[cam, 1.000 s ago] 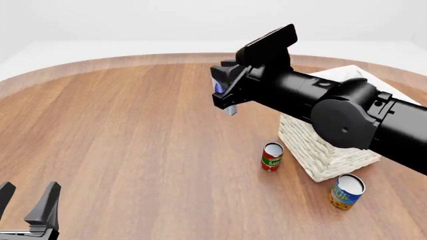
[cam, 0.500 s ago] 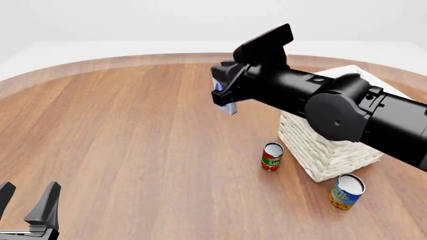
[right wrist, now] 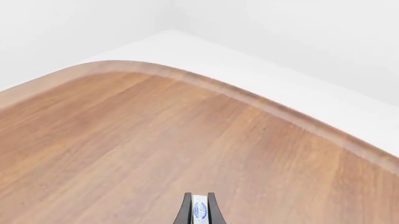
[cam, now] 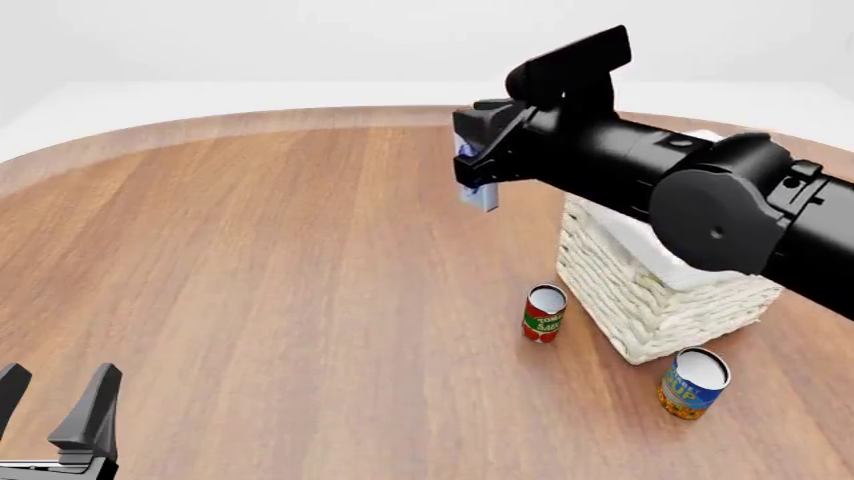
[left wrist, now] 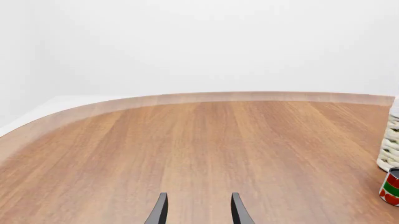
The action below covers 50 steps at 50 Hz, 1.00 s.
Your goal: Pick up the alphabet soup and the cream cheese box, and put them in the basket.
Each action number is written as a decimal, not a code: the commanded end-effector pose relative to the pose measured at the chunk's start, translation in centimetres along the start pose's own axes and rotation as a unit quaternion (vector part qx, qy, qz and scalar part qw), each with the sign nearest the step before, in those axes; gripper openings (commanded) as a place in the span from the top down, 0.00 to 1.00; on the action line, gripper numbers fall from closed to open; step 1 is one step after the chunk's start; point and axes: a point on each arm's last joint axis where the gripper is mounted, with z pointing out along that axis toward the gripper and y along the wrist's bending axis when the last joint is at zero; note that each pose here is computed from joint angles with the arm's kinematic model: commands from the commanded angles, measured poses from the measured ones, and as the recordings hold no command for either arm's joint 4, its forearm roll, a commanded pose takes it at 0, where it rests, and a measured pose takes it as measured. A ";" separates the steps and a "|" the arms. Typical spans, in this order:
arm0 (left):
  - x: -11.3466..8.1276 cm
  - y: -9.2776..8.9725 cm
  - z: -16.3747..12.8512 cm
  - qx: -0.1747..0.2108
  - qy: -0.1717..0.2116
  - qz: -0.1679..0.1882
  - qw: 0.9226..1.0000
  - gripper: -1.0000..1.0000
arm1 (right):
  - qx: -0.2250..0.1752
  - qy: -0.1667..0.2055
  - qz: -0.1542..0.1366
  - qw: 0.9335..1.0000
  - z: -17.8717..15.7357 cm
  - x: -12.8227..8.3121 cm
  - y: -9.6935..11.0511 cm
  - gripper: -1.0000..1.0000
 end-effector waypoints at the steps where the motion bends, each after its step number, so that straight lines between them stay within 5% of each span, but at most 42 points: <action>1: 0.0 0.0 0.0 0.000 0.000 0.000 1.000 0.00 | 0.020 -0.008 0.009 1.000 -1.3 -0.9 -1.3 1.00; 50: 0.0 0.0 0.0 0.000 0.000 0.000 1.000 0.00 | 0.099 -0.004 -0.005 0.995 -7.2 -2.1 -5.2 1.00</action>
